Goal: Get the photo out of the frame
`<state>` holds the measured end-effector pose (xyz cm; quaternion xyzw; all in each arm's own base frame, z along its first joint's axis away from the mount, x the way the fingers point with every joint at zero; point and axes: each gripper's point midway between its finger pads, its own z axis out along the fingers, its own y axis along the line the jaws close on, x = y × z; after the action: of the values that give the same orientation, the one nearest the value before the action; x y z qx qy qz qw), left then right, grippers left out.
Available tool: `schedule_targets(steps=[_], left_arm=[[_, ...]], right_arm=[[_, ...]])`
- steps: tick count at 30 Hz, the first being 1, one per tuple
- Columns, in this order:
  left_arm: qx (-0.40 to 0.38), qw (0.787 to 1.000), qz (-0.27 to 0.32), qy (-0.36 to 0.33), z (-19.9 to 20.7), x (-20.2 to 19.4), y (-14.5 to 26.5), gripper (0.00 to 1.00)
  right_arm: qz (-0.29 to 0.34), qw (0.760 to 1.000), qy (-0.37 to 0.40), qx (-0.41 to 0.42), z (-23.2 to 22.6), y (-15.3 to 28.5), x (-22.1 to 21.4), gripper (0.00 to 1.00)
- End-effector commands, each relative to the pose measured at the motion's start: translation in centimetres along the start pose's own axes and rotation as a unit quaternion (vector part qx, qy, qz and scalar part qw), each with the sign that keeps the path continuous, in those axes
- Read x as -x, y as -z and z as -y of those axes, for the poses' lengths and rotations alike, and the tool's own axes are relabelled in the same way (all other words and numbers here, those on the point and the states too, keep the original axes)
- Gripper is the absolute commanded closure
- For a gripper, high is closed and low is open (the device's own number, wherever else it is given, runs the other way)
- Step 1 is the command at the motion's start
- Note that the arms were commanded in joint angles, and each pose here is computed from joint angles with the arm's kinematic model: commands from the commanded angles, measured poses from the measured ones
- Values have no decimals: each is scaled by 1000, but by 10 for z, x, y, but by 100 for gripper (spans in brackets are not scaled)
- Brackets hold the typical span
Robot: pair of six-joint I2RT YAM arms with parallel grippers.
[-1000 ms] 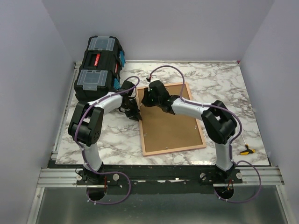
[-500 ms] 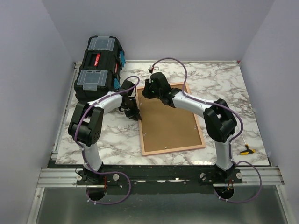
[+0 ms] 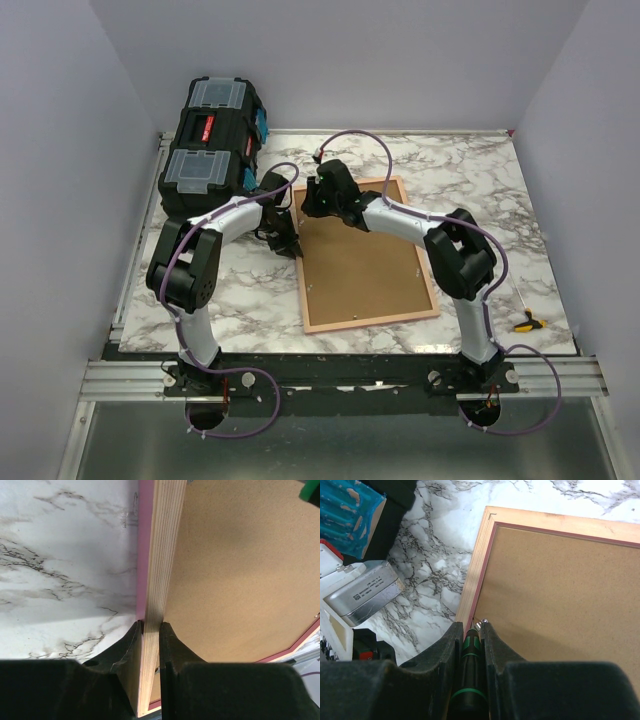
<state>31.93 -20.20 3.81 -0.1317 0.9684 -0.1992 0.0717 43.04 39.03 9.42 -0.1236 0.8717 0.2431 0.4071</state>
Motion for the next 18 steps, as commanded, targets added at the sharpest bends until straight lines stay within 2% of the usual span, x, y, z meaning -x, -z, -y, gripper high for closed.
schedule_targets(steps=[1,18], left_arm=[[52,998,16,-3,-24,9,-7,100],[60,998,19,-3,-26,10,-6,100]], right_arm=[[-18,1000,3,2,0,-4,-11,99],[-36,999,5,-4,8,10,-28,99]])
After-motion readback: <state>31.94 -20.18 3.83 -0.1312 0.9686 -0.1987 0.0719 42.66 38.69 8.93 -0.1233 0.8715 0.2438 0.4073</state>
